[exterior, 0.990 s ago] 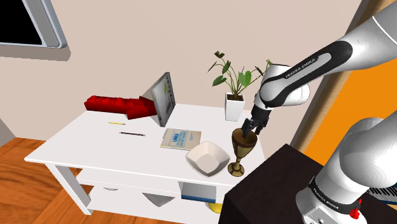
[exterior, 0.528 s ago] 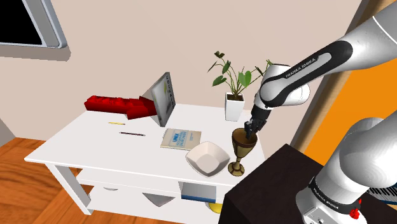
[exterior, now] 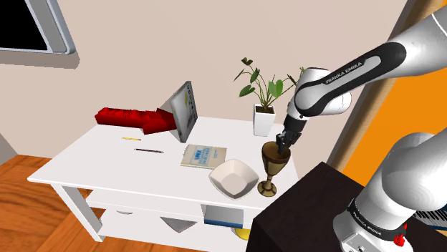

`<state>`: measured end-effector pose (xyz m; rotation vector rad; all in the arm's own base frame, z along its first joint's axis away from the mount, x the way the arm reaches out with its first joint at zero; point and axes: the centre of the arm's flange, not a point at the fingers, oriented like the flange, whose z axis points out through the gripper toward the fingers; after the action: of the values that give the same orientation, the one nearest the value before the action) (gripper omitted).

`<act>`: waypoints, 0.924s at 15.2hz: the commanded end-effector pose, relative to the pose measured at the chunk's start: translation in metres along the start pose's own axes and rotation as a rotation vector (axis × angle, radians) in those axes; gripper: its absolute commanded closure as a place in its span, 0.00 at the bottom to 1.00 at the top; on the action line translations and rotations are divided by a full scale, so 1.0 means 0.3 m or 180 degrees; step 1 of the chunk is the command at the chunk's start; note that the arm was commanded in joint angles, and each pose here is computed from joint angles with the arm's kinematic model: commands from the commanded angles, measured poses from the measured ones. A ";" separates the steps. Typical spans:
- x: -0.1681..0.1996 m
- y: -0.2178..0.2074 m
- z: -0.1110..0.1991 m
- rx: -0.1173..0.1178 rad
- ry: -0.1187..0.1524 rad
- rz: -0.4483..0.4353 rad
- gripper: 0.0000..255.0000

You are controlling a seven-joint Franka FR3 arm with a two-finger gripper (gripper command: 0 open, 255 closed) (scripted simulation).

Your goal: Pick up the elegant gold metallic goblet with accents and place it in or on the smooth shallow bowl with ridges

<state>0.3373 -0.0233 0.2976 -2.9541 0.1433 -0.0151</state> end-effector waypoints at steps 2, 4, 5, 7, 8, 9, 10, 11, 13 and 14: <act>0.000 -0.011 -0.053 -0.0001 0.0000 0.0000 1.00; 0.000 -0.018 -0.088 -0.0001 0.0000 0.0000 1.00; 0.000 -0.021 -0.105 -0.0001 0.0000 0.0000 1.00; 0.000 -0.028 -0.140 -0.0001 0.0000 0.0000 1.00; 0.000 -0.031 -0.157 -0.0001 0.0000 0.0000 1.00; 0.000 -0.034 -0.174 -0.0001 0.0000 0.0000 1.00; 0.000 -0.037 -0.191 -0.0001 0.0000 0.0000 1.00; 0.000 -0.040 -0.209 -0.0001 0.0000 0.0000 1.00; 0.000 -0.047 -0.243 -0.0001 0.0000 0.0000 1.00; 0.000 -0.050 -0.261 -0.0001 0.0000 0.0000 1.00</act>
<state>0.3375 -0.0227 0.3712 -2.9541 0.1433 -0.0148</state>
